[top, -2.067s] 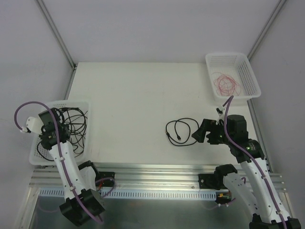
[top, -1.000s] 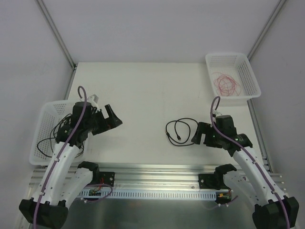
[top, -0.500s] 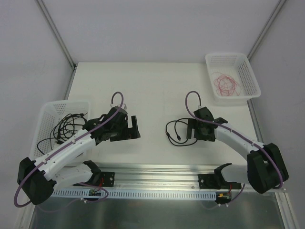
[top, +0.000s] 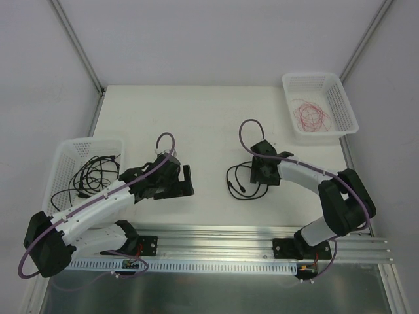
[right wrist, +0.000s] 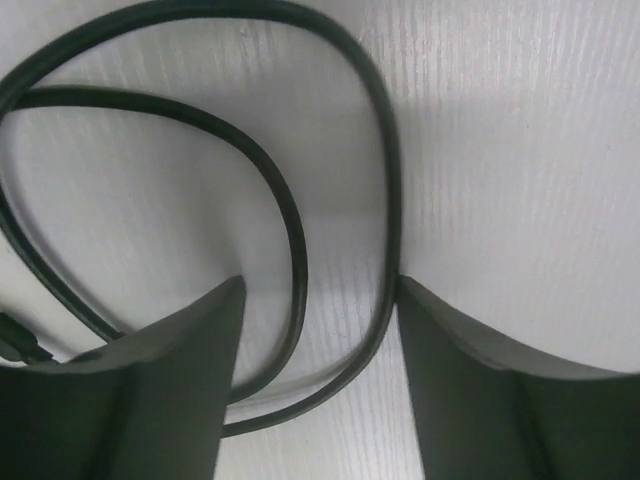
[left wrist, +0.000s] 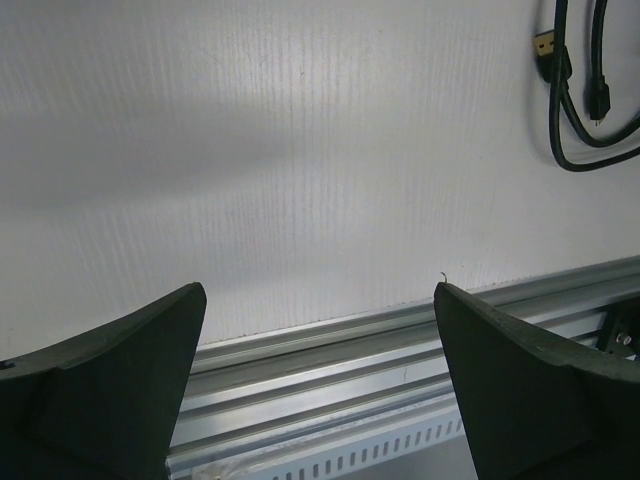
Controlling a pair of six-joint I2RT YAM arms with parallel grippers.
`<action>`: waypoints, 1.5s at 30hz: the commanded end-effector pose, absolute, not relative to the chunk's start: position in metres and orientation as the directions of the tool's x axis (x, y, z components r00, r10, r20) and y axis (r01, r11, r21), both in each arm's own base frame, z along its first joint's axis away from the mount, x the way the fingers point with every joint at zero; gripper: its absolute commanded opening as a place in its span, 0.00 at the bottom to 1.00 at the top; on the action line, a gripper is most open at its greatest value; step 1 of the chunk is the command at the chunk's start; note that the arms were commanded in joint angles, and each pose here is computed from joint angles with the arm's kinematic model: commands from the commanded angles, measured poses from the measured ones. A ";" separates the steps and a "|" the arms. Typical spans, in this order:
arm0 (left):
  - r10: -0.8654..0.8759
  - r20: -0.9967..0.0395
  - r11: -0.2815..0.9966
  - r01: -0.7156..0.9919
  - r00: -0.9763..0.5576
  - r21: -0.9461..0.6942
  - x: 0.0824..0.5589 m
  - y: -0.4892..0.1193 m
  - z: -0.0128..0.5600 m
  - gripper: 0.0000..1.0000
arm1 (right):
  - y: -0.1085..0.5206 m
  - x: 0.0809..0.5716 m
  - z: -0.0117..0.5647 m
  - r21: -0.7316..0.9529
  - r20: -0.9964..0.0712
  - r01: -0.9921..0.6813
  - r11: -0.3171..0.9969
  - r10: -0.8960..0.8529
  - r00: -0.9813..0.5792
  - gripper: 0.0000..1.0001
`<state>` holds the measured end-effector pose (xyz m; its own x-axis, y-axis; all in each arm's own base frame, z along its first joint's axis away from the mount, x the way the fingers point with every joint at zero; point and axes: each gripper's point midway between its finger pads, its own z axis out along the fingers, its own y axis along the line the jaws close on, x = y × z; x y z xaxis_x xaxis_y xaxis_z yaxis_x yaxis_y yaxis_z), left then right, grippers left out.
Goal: Untangle the cables
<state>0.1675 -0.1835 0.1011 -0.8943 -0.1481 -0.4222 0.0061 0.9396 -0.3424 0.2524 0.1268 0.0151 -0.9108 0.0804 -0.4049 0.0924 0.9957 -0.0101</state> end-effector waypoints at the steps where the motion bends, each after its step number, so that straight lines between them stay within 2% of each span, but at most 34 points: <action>1: -0.175 -0.441 0.937 -0.010 -0.880 -0.350 0.171 -0.184 0.100 0.99 | 0.126 0.248 0.004 -0.023 -0.377 0.120 0.993 0.102 -0.921 0.60; 2: -0.172 -0.441 0.937 -0.008 -0.881 -0.349 0.170 -0.184 0.099 0.99 | 0.129 0.248 0.004 -0.013 -0.373 0.115 0.993 0.102 -0.922 0.48; 4: -0.176 -0.438 0.935 -0.011 -0.882 -0.354 0.170 -0.185 0.099 0.99 | 0.130 0.246 0.004 -0.008 -0.374 0.108 0.994 0.097 -0.922 0.35; 5: -0.182 -0.434 0.933 -0.016 -0.882 -0.360 0.170 -0.186 0.099 0.99 | 0.132 0.246 0.007 -0.003 -0.380 0.103 0.995 0.094 -0.920 0.16; 7: -0.196 -0.432 0.927 -0.023 -0.880 -0.374 0.170 -0.189 0.101 0.99 | 0.138 0.245 0.011 0.002 -0.393 0.079 0.997 0.073 -0.917 0.02; 15: -0.228 -0.447 0.893 -0.003 -0.865 -0.450 0.172 -0.213 0.119 0.99 | 0.196 0.234 0.056 0.159 -0.511 -0.048 0.986 0.041 -0.859 0.01; 23: -0.290 -0.463 0.834 0.016 -0.838 -0.552 0.173 -0.232 0.142 0.99 | 0.245 0.218 0.116 0.239 -0.649 -0.182 0.954 0.017 -0.760 0.01; 30: -0.336 -0.468 0.789 0.027 -0.818 -0.614 0.174 -0.237 0.152 0.90 | 0.276 0.203 0.143 0.342 -0.698 -0.264 0.902 0.055 -0.714 0.01; 34: -0.335 -0.463 0.788 0.025 -0.820 -0.615 0.173 -0.240 0.148 0.71 | 0.284 0.197 0.150 0.346 -0.714 -0.291 0.892 0.049 -0.699 0.01; 37: -0.329 -0.466 0.795 0.025 -0.821 -0.606 0.173 -0.240 0.144 0.53 | 0.288 0.194 0.149 0.355 -0.713 -0.304 0.884 0.047 -0.699 0.01; 38: -0.328 -0.469 0.797 0.026 -0.820 -0.603 0.174 -0.241 0.144 0.36 | 0.289 0.193 0.149 0.356 -0.714 -0.307 0.883 0.045 -0.699 0.01; 40: -0.327 -0.474 0.795 0.033 -0.817 -0.605 0.174 -0.242 0.146 0.18 | 0.291 0.191 0.147 0.354 -0.714 -0.314 0.881 0.038 -0.699 0.01; 41: -0.327 -0.480 0.795 0.037 -0.814 -0.605 0.174 -0.242 0.147 0.05 | 0.290 0.191 0.145 0.351 -0.713 -0.311 0.883 0.037 -0.700 0.01; 42: -0.323 -0.486 0.797 0.044 -0.812 -0.603 0.175 -0.242 0.148 0.00 | 0.290 0.191 0.145 0.351 -0.713 -0.310 0.884 0.037 -0.700 0.01; 45: -0.318 -0.492 0.797 0.053 -0.810 -0.602 0.174 -0.243 0.150 0.00 | 0.287 0.188 0.140 0.348 -0.709 -0.308 0.885 0.034 -0.705 0.01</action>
<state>0.1699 -0.2405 0.1438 -0.8302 -0.3099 -0.4634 0.0347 0.8009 -0.5978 0.1837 0.2810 0.1254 -0.7286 -0.0370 -0.6840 -0.3225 0.8995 0.2949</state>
